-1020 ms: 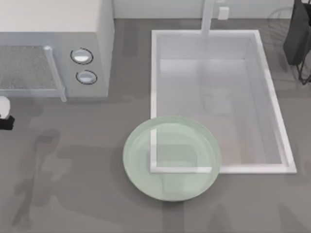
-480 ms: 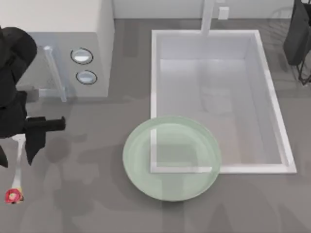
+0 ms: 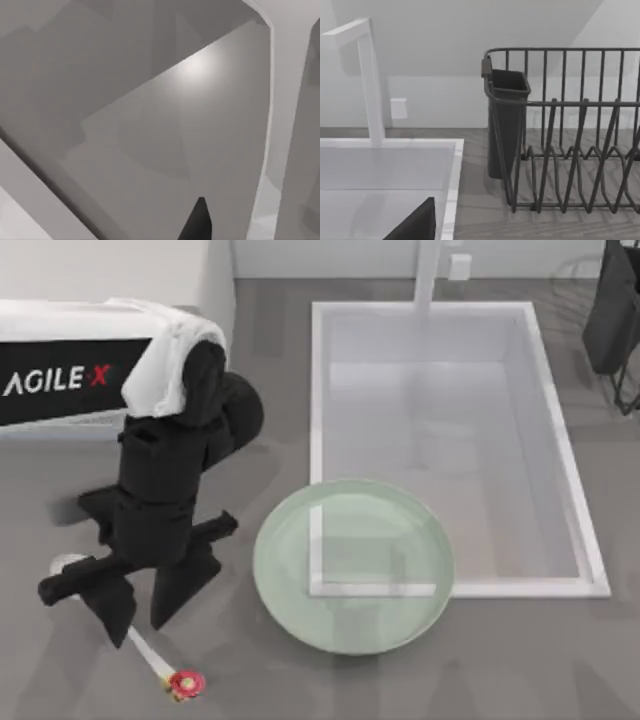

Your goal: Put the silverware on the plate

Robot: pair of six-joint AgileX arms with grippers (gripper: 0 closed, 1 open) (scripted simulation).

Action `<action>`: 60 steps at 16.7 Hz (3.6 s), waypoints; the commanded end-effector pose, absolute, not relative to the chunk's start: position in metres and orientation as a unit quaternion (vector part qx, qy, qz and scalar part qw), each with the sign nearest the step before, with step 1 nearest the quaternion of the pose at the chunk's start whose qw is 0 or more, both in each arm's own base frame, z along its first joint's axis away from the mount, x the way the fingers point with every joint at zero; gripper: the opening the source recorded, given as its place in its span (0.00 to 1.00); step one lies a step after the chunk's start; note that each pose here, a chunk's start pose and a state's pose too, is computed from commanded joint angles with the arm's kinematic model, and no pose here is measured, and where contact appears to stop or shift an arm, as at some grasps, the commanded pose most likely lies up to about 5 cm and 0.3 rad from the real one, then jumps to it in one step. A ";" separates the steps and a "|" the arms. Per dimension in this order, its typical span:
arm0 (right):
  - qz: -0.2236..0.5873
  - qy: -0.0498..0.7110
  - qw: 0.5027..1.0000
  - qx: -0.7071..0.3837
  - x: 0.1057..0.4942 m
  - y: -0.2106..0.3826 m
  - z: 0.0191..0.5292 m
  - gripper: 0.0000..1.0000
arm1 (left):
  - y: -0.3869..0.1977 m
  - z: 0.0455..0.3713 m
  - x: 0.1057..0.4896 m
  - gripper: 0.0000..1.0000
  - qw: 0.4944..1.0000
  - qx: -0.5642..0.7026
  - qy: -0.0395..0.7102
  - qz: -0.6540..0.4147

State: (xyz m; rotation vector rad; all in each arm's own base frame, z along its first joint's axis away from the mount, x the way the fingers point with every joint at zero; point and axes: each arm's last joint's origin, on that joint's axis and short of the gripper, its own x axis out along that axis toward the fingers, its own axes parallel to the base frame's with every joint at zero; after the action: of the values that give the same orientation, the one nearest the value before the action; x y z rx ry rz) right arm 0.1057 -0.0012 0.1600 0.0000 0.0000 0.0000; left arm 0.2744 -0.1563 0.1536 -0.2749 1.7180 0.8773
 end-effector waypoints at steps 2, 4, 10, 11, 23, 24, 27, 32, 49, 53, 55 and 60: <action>0.000 0.000 1.000 0.000 0.106 -0.001 0.160 1.00 | -0.181 0.149 0.273 0.00 0.553 -0.151 0.693 0.437; 0.000 0.000 1.000 0.000 0.106 -0.001 0.160 1.00 | -0.205 0.147 0.274 0.00 0.547 -0.193 0.653 0.486; 0.000 0.000 1.000 0.000 0.106 -0.001 0.160 1.00 | -0.266 0.150 0.288 0.00 0.537 -0.336 0.558 0.535; 0.000 0.000 1.000 0.000 0.106 -0.001 0.160 1.00 | -0.273 0.153 0.292 0.00 0.535 -0.362 0.546 0.533; 0.000 0.000 1.000 0.000 0.106 -0.001 0.160 1.00 | -0.298 0.184 0.313 0.00 0.515 -0.485 0.495 0.505; 0.000 0.000 1.000 0.000 0.106 -0.001 0.160 1.00 | -0.298 0.184 0.313 0.00 0.515 -0.485 0.495 0.505; 0.000 0.000 1.000 0.000 0.106 -0.001 0.160 1.00 | -0.299 0.188 0.308 0.00 0.516 -0.481 0.501 0.502; 0.000 0.000 1.000 0.000 0.106 -0.001 0.160 1.00 | -0.304 0.203 0.288 0.00 0.522 -0.463 0.525 0.487; 0.000 0.000 1.000 0.000 0.106 -0.001 0.160 1.00 | -0.309 0.193 0.289 0.00 0.523 -0.488 0.522 0.465; 0.000 0.000 1.000 0.000 0.106 -0.001 0.160 1.00 | -0.306 0.165 0.306 0.00 0.519 -0.495 0.503 0.482; 0.000 0.000 1.000 0.000 0.106 -0.001 0.160 1.00 | -0.303 0.149 0.310 0.00 0.517 -0.491 0.497 0.494; 0.000 0.000 1.000 0.000 0.106 -0.001 0.160 1.00 | -0.301 0.138 0.311 0.00 0.515 -0.485 0.495 0.504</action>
State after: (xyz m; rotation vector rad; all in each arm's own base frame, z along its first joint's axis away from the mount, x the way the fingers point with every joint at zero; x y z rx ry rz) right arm 0.1057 -0.0012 0.1600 0.0000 0.0000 0.0000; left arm 0.3114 -0.3007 0.1379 -1.1651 1.1898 1.2105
